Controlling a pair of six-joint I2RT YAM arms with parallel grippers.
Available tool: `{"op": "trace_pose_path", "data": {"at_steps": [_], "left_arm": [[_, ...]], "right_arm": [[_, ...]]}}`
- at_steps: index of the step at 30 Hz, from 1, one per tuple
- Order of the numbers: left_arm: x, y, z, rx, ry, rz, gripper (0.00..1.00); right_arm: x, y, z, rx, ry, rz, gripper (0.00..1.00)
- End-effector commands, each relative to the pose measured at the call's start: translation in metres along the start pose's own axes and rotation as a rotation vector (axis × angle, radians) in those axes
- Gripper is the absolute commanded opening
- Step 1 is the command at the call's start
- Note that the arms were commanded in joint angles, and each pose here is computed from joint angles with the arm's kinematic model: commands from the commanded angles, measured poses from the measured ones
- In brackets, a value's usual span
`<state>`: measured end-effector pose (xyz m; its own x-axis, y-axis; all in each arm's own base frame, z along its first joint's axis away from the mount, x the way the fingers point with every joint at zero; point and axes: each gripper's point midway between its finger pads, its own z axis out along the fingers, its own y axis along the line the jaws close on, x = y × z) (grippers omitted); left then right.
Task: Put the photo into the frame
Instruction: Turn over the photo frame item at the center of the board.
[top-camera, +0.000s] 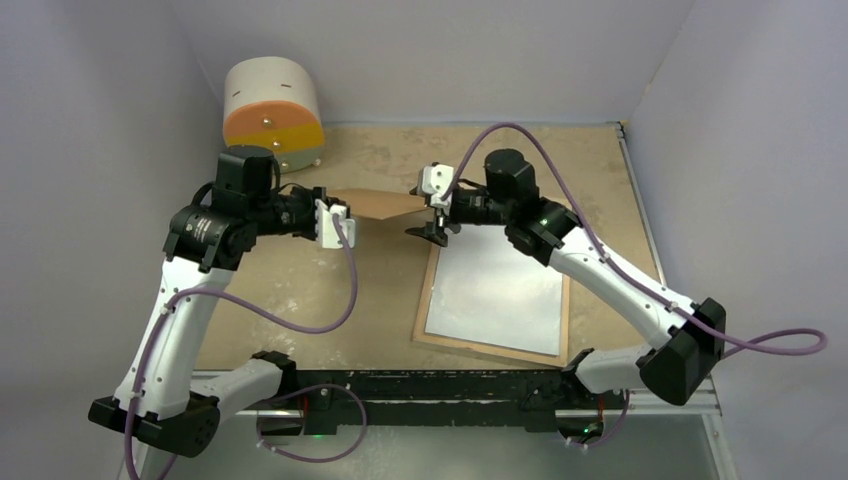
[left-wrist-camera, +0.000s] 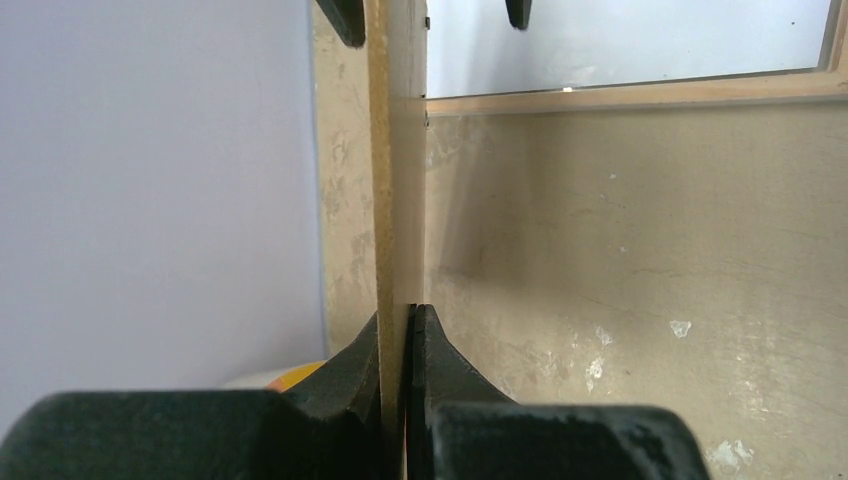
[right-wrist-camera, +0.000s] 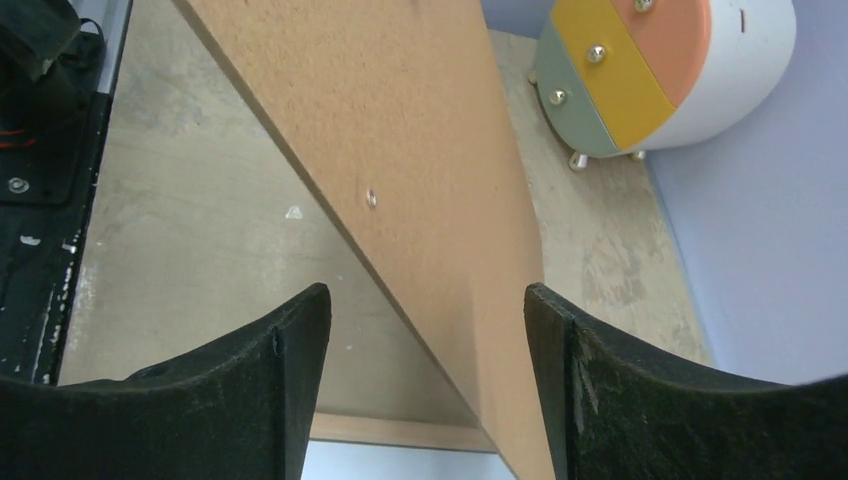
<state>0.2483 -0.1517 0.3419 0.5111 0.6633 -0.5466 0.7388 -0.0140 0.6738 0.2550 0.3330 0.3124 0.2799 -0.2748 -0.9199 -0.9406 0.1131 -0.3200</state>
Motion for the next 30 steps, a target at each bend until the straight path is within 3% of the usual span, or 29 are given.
{"op": "trace_pose_path", "data": {"at_steps": [1, 4, 10, 12, 14, 17, 24, 28, 30], "left_arm": [[-0.028, 0.027, -0.016, -0.089, -0.068, 0.117, 0.00], [-0.025, 0.024, -0.015, -0.061, -0.053, 0.100, 0.00], [-0.031, 0.042, -0.021, -0.146, -0.061, 0.068, 0.00], [-0.034, 0.053, -0.025, -0.211, -0.069, 0.057, 0.07], [-0.036, 0.067, -0.029, -0.287, -0.077, 0.011, 0.44], [-0.036, 0.087, -0.035, -0.396, -0.085, -0.041, 0.77], [-0.053, 0.156, -0.093, -0.855, -0.184, -0.170, 0.86], [-0.051, 0.160, -0.088, -0.828, -0.187, -0.283, 0.87], [-0.042, 0.156, -0.078, -0.790, -0.163, -0.349, 0.89]], "right_arm": [[-0.019, -0.015, 0.014, 0.056, -0.017, -0.101, 0.70], [-0.010, -0.017, 0.027, 0.065, 0.009, -0.100, 0.59], [-0.030, -0.030, 0.033, 0.117, -0.071, -0.051, 0.14], [-0.043, -0.033, 0.028, 0.144, -0.121, -0.040, 0.00], [-0.058, -0.028, 0.022, 0.144, -0.187, 0.007, 0.00], [-0.074, -0.034, 0.012, 0.204, -0.253, 0.081, 0.00], [-0.099, -0.043, -0.016, 0.311, -0.319, 0.321, 0.00], [-0.092, -0.077, -0.045, 0.479, -0.317, 0.576, 0.00], [-0.083, -0.090, -0.058, 0.472, -0.334, 0.721, 0.00]]}}
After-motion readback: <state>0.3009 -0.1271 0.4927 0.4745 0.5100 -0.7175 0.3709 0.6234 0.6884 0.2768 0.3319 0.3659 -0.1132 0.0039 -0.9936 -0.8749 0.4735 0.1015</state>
